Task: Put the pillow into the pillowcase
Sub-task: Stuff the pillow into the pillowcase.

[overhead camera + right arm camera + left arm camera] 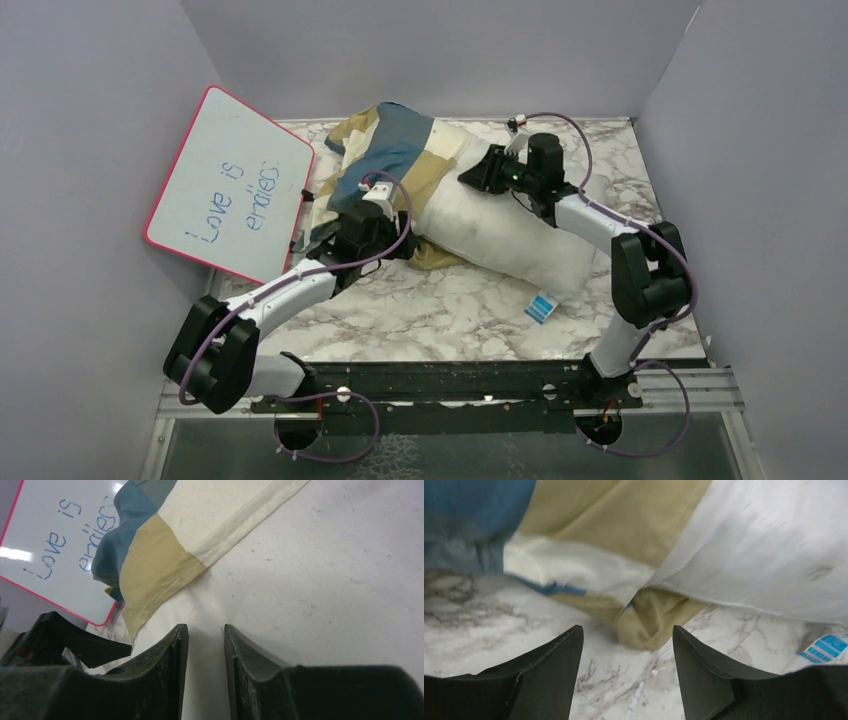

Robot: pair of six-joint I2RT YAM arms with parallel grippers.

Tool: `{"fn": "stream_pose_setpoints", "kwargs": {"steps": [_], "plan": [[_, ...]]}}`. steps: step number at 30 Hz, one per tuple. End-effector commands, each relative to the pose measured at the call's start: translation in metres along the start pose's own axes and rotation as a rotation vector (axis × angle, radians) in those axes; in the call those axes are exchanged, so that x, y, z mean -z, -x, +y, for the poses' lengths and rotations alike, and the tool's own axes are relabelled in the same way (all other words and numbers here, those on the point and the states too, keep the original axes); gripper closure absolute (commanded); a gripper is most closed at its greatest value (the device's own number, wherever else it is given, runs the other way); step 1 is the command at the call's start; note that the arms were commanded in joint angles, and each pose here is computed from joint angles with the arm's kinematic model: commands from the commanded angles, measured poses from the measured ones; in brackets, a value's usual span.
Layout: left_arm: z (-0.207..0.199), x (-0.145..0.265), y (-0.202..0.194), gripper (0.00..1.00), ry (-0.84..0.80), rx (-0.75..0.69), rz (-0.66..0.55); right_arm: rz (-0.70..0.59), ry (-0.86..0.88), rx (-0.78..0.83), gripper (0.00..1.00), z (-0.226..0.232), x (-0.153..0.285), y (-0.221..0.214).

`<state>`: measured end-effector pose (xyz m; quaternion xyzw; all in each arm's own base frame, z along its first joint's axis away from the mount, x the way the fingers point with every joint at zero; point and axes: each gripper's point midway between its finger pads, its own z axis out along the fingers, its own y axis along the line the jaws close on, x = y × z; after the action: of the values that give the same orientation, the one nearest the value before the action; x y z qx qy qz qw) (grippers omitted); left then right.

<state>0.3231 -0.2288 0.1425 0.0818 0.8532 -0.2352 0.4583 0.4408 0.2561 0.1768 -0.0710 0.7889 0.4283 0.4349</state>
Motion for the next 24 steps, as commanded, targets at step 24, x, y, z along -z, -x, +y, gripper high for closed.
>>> {"fn": "stream_pose_setpoints", "kwargs": {"steps": [24], "plan": [[0.013, -0.047, -0.029, 0.35, -0.065, 0.191, -0.105, 0.14, 0.075, 0.828, 0.35, 0.075, 0.009, -0.028]]}}
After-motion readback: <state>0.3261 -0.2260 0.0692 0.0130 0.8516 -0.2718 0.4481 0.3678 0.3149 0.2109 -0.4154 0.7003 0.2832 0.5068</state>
